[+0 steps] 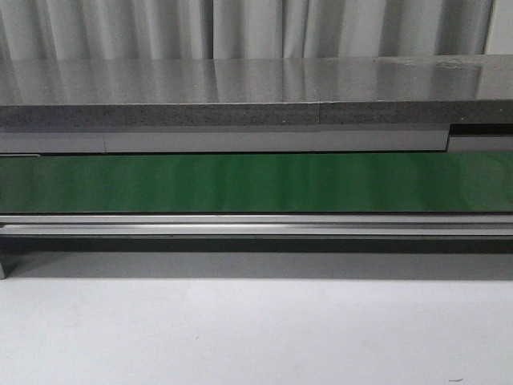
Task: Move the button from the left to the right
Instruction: 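Lower the left gripper and grasp the yellow-capped button, then lift the button and place it on the green conveyor belt, then release the button and withdraw the left gripper while the belt carries it, then lower the right gripper over the button and grasp it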
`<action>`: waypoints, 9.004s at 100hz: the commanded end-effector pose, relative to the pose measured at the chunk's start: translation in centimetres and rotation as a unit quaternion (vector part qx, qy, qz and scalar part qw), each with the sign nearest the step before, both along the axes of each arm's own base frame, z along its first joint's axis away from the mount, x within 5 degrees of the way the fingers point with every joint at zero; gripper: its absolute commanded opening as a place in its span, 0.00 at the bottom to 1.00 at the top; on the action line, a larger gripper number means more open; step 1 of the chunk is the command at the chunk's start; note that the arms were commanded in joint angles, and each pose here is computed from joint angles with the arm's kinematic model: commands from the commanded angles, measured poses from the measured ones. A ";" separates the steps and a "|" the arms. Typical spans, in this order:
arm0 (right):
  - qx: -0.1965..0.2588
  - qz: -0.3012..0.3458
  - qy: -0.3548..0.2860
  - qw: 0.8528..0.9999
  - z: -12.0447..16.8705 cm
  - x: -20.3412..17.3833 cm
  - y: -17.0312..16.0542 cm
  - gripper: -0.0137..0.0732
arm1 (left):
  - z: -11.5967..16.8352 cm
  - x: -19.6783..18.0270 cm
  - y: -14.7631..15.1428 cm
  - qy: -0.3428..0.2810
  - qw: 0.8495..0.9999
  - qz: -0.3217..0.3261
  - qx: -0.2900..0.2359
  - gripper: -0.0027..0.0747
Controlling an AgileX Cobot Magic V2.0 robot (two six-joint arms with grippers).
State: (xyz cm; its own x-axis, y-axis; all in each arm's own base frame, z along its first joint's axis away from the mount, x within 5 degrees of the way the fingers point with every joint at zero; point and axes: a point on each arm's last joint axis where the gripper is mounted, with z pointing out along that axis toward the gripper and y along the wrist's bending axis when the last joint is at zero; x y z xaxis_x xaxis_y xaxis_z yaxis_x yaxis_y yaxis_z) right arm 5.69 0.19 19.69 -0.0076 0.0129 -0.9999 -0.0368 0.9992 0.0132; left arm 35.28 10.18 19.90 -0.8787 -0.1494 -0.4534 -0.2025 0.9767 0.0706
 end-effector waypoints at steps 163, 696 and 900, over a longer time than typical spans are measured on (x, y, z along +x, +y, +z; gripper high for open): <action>-0.003 0.003 -0.048 0.999 0.8 -0.1 0.1 0.08 | 8.1 -0.3 -4.3 -0.094 0.994 -0.046 -0.034 0.05; 0.047 -0.002 0.292 0.955 10.9 13.5 0.9 0.28 | 9.5 -28.7 -11.7 -0.493 0.846 -0.201 -0.031 0.04; -0.018 0.128 0.442 0.888 5.2 27.1 12.1 0.72 | 9.5 -28.7 -11.7 -0.493 0.846 -0.201 -0.031 0.04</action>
